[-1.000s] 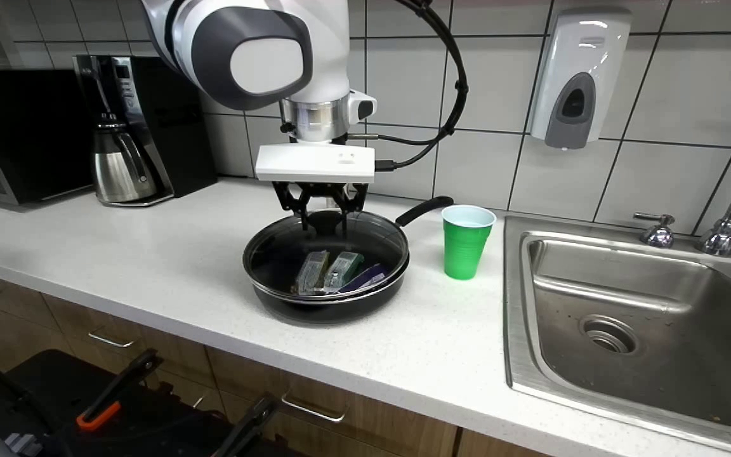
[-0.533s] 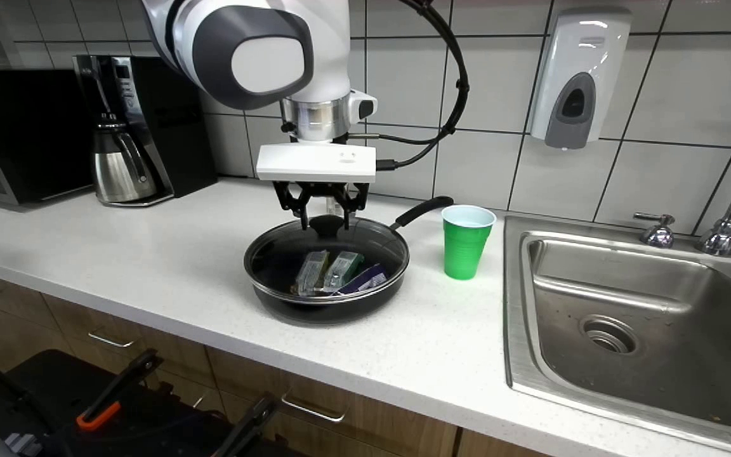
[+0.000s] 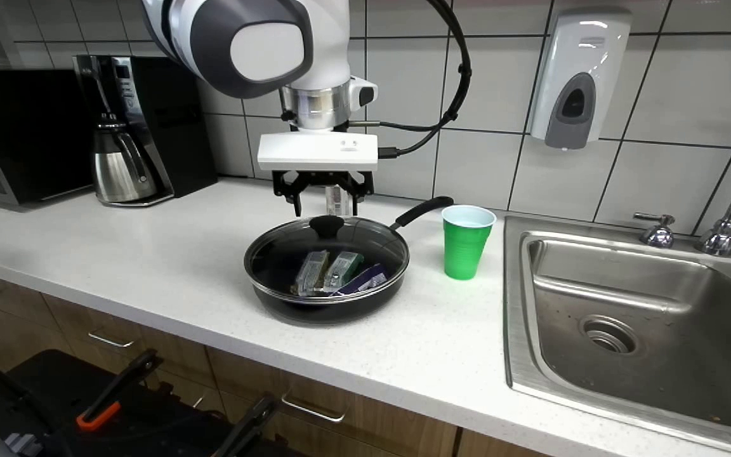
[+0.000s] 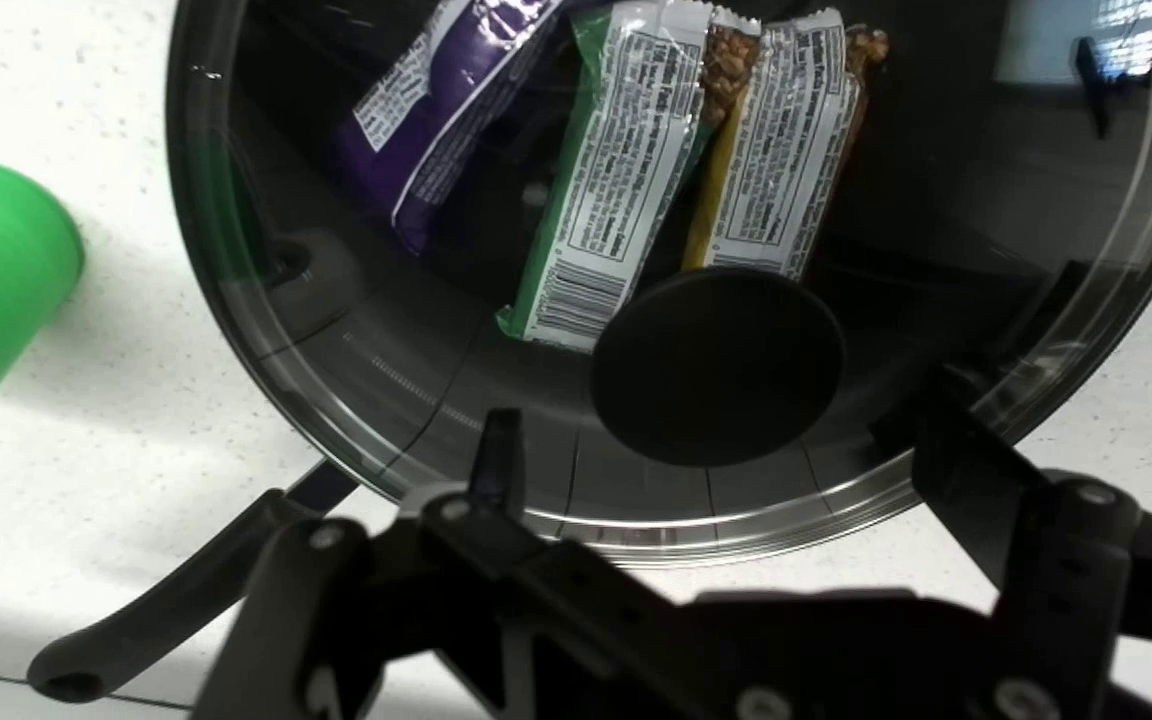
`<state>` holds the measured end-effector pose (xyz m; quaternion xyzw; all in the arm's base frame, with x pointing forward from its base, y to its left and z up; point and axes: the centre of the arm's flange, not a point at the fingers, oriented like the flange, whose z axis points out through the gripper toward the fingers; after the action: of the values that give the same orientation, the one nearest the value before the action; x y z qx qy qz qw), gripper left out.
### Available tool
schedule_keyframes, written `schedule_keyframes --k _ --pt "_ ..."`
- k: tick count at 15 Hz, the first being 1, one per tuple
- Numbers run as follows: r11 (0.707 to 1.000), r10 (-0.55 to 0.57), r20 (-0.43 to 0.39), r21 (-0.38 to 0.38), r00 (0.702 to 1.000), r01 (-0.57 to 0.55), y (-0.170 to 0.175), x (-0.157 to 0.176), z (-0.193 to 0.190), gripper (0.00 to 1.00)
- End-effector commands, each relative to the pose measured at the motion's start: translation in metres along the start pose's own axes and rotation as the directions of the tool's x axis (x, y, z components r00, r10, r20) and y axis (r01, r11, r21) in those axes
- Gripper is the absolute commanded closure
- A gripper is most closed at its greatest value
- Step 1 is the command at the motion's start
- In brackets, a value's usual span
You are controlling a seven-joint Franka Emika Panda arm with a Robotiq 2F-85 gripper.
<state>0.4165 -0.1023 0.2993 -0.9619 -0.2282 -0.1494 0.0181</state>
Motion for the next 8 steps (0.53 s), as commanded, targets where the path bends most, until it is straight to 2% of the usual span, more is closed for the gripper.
schedule_keyframes --k 1,5,8 --pt "1.000 0.020 -0.007 -0.005 1.000 -0.020 -0.002 0.003 -0.017 0.00" --pt "0.996 0.083 -0.036 -0.022 0.996 -0.083 -0.012 0.005 -0.028 0.00" --pt "0.991 0.128 -0.027 -0.032 0.991 -0.129 -0.020 0.008 -0.038 0.00"
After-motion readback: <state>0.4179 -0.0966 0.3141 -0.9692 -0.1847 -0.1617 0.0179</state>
